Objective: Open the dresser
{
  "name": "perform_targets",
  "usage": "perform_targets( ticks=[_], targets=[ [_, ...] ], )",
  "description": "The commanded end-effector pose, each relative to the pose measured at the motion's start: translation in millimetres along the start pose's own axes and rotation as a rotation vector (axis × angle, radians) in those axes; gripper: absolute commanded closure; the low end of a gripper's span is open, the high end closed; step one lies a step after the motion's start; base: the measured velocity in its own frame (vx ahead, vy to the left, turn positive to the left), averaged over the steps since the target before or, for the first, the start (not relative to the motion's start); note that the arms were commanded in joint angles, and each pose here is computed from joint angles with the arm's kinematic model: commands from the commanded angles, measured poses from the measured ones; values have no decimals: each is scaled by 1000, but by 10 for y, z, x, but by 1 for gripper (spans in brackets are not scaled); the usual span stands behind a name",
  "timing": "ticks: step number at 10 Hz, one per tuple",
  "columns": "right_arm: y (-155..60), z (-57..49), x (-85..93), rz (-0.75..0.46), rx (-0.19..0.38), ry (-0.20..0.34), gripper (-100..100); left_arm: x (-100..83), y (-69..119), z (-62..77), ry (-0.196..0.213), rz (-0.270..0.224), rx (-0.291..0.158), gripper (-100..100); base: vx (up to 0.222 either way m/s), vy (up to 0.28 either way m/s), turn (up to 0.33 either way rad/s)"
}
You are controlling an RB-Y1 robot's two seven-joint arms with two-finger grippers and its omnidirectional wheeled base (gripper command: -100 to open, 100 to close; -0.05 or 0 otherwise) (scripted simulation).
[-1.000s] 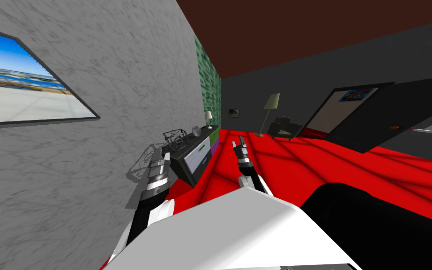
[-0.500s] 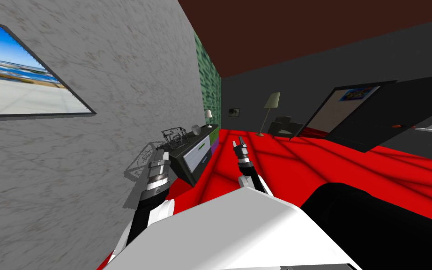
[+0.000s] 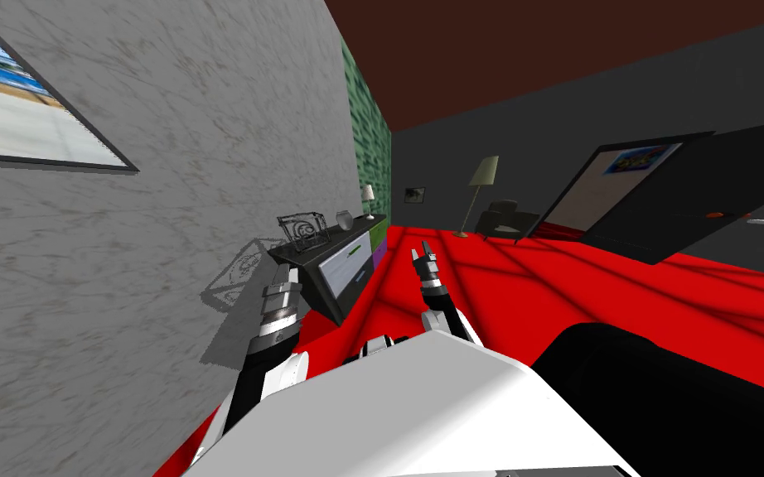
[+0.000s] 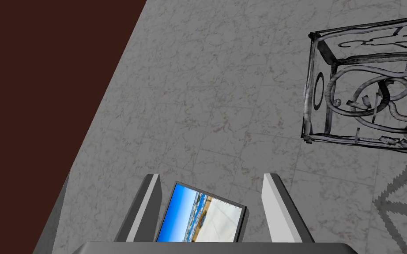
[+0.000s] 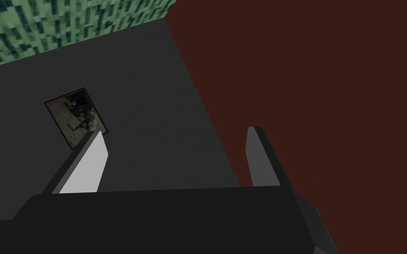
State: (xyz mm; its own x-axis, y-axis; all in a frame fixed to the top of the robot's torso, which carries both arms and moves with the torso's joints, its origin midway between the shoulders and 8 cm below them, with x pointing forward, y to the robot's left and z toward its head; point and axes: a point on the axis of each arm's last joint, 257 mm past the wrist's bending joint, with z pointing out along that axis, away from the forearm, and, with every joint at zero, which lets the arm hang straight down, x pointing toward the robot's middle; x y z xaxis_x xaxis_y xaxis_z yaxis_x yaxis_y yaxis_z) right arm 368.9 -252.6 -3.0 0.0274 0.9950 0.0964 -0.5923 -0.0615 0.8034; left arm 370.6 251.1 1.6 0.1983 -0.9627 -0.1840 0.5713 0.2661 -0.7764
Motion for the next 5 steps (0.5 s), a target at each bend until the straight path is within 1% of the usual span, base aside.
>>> perform_targets(
  ticks=[1, 4, 5],
  targets=[
    [-2, -1, 0, 0, 1, 0, 0, 22, 66, -19, 39, 18, -9, -100, 45, -34, 35],
    [-3, -2, -1, 0, 1, 0, 0, 10, 215, -51, 78, 36, -37, -100, 88, -56, 51],
    [-3, -2, -1, 0, 1, 0, 0, -28, 342, -73, 92, 42, -62, -100, 151, -119, 106]
  ],
)
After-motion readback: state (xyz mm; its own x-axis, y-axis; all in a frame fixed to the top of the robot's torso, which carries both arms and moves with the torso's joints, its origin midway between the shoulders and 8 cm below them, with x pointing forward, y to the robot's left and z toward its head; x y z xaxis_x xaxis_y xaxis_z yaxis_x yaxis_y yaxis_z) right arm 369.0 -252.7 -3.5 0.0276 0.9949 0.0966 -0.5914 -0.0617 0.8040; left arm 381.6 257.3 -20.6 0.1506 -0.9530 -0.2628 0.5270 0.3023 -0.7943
